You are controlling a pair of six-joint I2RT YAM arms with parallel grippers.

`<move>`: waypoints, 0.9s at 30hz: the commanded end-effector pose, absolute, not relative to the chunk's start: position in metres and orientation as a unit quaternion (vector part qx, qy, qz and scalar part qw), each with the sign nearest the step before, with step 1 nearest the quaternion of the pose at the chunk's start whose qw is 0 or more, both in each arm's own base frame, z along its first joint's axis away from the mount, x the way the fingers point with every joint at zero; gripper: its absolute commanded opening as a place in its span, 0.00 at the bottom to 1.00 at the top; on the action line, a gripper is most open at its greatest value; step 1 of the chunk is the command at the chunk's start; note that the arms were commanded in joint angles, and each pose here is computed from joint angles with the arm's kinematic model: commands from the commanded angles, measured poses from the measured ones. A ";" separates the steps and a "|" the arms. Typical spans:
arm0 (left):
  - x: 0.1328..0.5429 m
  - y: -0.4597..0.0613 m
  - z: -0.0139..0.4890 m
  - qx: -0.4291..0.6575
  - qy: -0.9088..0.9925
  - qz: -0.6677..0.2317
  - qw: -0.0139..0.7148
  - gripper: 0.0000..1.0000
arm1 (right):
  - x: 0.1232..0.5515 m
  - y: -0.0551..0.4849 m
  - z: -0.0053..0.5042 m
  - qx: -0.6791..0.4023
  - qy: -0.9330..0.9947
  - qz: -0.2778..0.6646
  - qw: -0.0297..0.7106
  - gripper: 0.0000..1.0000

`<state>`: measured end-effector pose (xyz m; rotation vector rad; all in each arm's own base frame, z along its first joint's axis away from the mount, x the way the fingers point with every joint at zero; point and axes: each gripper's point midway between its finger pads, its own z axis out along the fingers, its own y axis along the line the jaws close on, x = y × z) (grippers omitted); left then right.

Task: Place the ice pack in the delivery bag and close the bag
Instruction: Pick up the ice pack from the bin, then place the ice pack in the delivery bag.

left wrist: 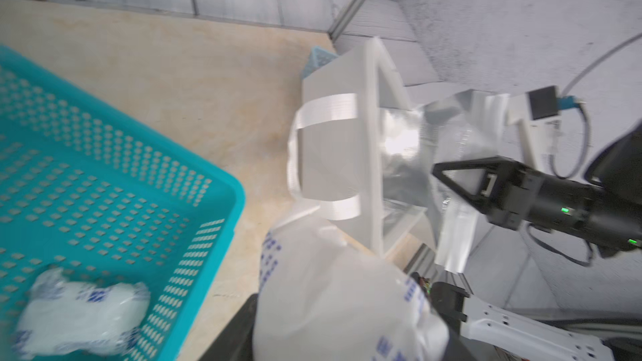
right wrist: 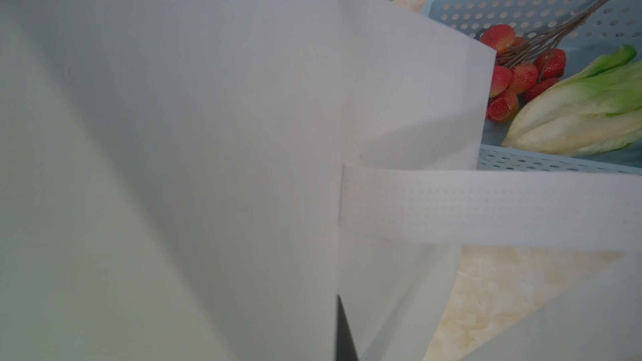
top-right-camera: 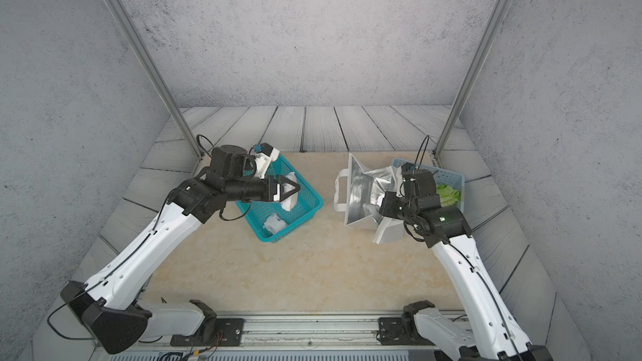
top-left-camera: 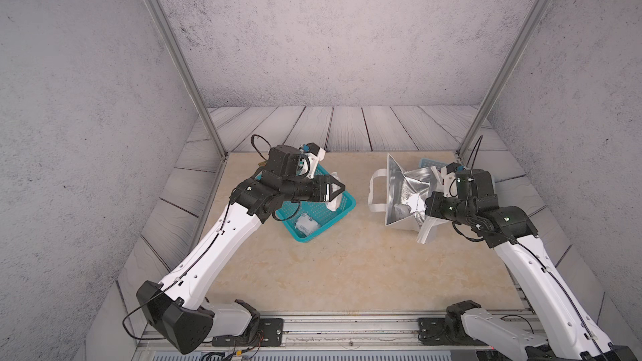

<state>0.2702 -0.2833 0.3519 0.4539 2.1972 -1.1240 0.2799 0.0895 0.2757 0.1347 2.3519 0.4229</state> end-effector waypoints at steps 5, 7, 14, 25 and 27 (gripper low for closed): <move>0.232 -0.329 0.409 0.233 0.767 -0.488 0.344 0.13 | 0.277 0.093 0.281 0.054 0.907 0.185 0.374 0.00; 0.227 -0.340 0.417 0.245 0.758 -0.493 0.350 0.13 | 0.278 0.094 0.280 0.053 0.907 0.186 0.374 0.00; 0.220 -0.371 0.414 0.271 0.752 -0.495 0.339 0.13 | 0.278 0.098 0.285 0.052 0.901 0.200 0.380 0.00; 0.233 -0.413 0.376 0.302 0.773 -0.454 0.324 0.13 | 0.275 0.097 0.292 0.050 0.897 0.204 0.389 0.00; 0.245 -0.426 0.360 0.303 0.780 -0.440 0.325 0.13 | 0.274 0.098 0.292 0.050 0.897 0.206 0.389 0.00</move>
